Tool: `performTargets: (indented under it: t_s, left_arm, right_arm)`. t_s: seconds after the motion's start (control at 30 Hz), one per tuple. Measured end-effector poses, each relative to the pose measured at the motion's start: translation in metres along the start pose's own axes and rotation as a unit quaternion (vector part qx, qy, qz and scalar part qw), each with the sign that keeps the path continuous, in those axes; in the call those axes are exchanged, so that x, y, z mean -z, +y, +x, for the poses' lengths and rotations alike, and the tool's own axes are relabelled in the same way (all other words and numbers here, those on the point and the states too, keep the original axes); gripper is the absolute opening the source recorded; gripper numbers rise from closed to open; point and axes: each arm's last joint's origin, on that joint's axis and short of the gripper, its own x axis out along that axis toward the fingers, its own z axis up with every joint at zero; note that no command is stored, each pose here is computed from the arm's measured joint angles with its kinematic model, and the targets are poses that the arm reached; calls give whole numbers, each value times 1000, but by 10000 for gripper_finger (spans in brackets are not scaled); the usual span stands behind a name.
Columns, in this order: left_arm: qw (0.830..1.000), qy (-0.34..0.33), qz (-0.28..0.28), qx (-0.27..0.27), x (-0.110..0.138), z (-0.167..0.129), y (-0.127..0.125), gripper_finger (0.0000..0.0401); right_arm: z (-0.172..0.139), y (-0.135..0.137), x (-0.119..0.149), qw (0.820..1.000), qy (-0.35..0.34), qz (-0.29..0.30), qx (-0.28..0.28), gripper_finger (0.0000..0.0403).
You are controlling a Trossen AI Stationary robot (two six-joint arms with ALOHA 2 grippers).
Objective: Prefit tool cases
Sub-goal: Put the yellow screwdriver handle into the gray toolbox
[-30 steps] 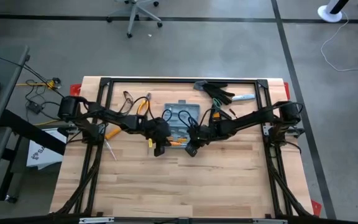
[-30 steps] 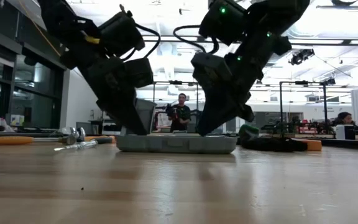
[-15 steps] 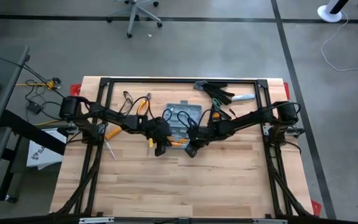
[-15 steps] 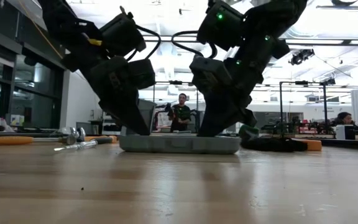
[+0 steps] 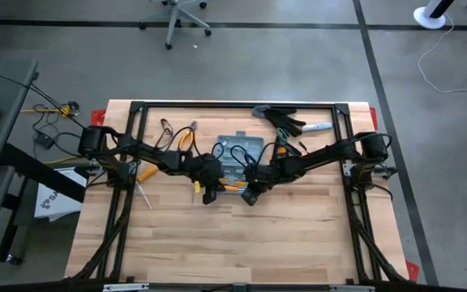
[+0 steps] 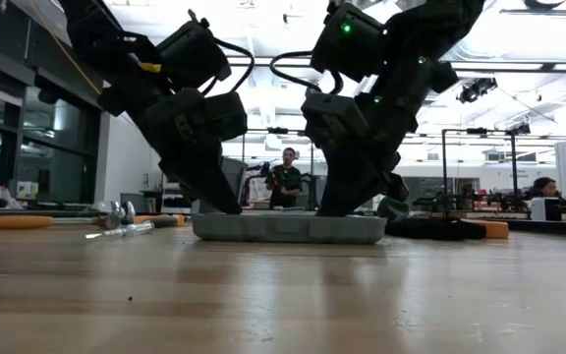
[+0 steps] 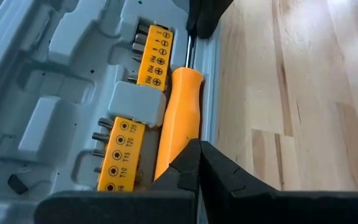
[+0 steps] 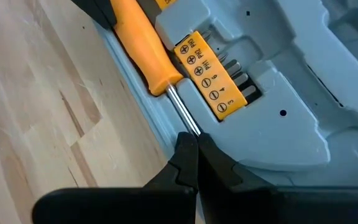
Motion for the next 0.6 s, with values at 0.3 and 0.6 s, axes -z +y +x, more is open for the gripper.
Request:
performTargets:
  t_s: [0.3, 0.6]
  left_arm:
    - [1000, -1, -2, -2, 0, 0, 0, 0]
    - [1000, -10, -11, -5, -2, 0, 0, 0]
  right_arm:
    - [-8, 0, -3, 1000, -17, -9, -3, 0]
    - [-42, -1, 0, 999, -30, -16, 38, 0]
